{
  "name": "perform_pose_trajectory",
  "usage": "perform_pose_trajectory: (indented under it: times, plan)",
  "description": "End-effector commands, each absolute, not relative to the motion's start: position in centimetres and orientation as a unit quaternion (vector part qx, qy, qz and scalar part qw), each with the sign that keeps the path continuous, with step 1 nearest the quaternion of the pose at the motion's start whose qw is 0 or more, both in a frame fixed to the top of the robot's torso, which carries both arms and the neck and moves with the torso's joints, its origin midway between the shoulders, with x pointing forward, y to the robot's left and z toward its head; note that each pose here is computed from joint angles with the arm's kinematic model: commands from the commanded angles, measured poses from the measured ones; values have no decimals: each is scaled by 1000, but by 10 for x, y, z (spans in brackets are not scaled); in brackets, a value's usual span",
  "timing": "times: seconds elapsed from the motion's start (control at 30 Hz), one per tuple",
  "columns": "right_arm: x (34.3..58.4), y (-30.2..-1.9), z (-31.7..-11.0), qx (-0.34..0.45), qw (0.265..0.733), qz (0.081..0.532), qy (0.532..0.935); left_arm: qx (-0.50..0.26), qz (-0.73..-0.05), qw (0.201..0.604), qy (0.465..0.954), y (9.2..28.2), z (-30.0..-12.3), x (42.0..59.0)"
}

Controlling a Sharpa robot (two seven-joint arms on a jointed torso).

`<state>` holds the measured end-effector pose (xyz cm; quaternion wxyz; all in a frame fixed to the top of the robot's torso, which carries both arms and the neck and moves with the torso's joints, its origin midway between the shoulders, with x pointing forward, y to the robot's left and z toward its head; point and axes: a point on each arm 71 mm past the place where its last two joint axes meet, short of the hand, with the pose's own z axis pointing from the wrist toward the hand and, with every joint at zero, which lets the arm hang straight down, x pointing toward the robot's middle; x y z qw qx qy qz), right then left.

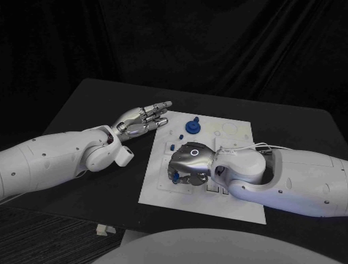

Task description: Assemble the parts on the task board

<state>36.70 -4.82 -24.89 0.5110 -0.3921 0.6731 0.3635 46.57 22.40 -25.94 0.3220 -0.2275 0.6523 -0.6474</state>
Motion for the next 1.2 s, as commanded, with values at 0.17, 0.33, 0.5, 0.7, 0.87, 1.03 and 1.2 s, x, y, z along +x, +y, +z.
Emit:
perform_pose_trajectory:
  times: [0.17, 0.33, 0.5, 0.7, 0.87, 1.03, 1.2]
  plan:
    - [366, -51, -256, -386, 498, 347, 695, -228, -654, 316, 648, 222, -259, 465]
    - [366, -53, -258, -385, 494, 342, 700, -228, -654, 316, 649, 222, -259, 465]
    - [366, -54, -260, -385, 492, 339, 704, -228, -654, 314, 649, 222, -259, 465]
    - [366, -54, -260, -384, 492, 340, 704, -228, -654, 313, 650, 221, -259, 465]
    - [366, -54, -261, -383, 494, 342, 702, -228, -654, 312, 650, 221, -260, 466]
    - [367, -55, -260, -376, 503, 347, 697, -228, -654, 312, 651, 221, -260, 466]
    - [369, -58, -257, -362, 524, 356, 684, -228, -653, 312, 651, 221, -260, 466]
